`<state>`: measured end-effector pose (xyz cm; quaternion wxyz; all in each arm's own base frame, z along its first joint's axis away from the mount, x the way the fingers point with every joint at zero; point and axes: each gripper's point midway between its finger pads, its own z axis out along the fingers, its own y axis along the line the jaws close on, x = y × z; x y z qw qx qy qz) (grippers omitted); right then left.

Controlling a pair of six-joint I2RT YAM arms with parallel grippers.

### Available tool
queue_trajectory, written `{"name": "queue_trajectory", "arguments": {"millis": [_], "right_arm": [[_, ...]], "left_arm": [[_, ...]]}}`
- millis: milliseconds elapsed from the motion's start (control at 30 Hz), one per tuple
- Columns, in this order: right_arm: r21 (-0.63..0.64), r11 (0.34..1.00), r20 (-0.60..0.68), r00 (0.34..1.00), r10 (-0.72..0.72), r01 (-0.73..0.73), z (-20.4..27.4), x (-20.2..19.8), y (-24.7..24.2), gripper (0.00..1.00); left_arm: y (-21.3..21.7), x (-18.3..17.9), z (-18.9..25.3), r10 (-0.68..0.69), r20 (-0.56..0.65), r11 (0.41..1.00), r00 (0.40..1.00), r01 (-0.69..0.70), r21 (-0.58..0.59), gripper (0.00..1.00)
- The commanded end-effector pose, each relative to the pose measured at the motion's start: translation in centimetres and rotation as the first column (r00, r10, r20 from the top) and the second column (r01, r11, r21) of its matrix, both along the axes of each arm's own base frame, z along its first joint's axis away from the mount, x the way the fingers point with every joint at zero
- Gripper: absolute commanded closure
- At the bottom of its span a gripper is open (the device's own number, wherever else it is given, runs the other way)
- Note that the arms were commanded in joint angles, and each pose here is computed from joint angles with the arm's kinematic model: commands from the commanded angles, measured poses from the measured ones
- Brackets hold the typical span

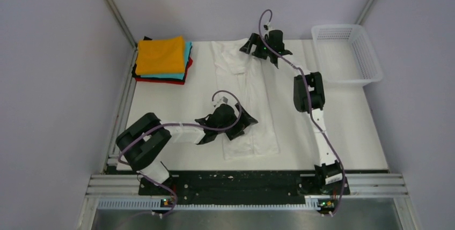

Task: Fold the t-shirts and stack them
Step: Rotate the tshirt 90 degrees, then grab the bottom of the folded rectangular tshirt with both arms

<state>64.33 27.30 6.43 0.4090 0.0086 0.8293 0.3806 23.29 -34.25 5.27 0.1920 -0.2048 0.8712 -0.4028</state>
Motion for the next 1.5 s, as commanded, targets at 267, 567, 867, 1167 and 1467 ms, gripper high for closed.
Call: {"name": "queue_trajectory", "arguments": {"millis": [267,567,867,1167,1467], "right_arm": [[-0.194,0.981,0.075,0.997,-0.008,0.022,6.7,-1.4,-1.0,0.01],[-0.297,0.942,0.034,0.987,-0.156,0.159,9.7,-13.3,-7.2,0.01],[-0.395,0.911,-0.144,0.972,-0.187,0.117,3.6,-35.1,-7.4,0.02],[-0.432,0.902,-0.267,0.956,-0.123,-0.004,-0.5,-48.8,-8.6,0.07],[-0.407,0.905,-0.365,0.93,-0.038,-0.123,-3.8,-53.1,-8.4,0.23]], "left_arm": [[3.1,-0.4,1.4,-0.048,0.103,0.965,0.994,0.02,0.263,0.01],[7.4,-4.0,3.2,-0.241,0.141,0.889,0.96,0.161,0.428,0.01],[11.8,-9.8,1.8,-0.331,0.109,0.875,0.937,0.261,0.408,0.01],[11.0,-12.8,-1.4,-0.36,0.042,0.894,0.932,0.332,0.3,0.16],[10.0,-12.3,-3.6,-0.321,0.008,0.906,0.947,0.305,0.294,0.55]]}}
